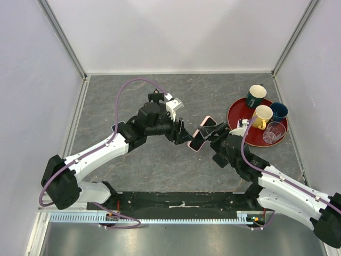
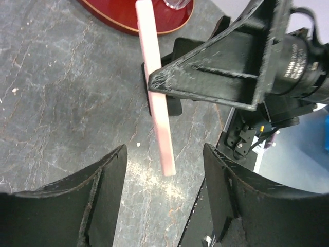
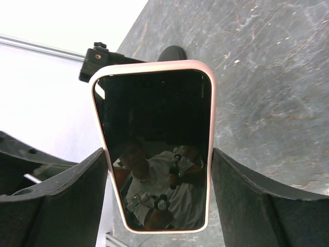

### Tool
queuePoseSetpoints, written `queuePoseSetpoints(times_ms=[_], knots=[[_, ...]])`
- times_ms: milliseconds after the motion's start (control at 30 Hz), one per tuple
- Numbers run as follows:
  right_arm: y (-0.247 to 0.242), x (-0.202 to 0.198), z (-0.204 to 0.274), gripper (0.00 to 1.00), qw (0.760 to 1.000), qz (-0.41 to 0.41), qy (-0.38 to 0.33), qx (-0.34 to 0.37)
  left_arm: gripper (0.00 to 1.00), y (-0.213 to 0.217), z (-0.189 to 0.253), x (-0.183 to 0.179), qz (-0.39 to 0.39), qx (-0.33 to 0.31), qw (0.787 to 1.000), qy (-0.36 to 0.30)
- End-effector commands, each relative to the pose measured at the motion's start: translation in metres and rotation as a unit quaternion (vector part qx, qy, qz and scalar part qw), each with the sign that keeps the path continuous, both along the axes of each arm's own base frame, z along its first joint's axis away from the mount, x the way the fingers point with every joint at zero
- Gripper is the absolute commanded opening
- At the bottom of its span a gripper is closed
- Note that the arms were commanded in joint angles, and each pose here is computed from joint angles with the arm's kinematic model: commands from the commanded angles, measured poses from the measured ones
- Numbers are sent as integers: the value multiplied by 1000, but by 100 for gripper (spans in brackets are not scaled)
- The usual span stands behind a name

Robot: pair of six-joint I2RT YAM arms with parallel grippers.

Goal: Place the phone on the phone stand

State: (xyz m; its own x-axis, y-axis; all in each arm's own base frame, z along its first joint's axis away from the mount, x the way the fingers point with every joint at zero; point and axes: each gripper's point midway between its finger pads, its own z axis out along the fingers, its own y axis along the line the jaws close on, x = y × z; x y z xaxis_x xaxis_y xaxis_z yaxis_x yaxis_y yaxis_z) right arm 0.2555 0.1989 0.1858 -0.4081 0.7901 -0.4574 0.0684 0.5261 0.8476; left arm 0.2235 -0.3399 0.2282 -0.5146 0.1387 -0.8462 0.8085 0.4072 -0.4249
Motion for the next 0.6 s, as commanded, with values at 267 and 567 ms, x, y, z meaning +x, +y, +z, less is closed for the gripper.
queuePoseSetpoints(times_ms=[267,567], knots=[[31,0,64,0,990,50,-51,122,56,-11,-17,0,-21,45,999,-2],[40,-2,73,0,989,76,-62,114,44,-8,-24,7,-3,67,998,-5]])
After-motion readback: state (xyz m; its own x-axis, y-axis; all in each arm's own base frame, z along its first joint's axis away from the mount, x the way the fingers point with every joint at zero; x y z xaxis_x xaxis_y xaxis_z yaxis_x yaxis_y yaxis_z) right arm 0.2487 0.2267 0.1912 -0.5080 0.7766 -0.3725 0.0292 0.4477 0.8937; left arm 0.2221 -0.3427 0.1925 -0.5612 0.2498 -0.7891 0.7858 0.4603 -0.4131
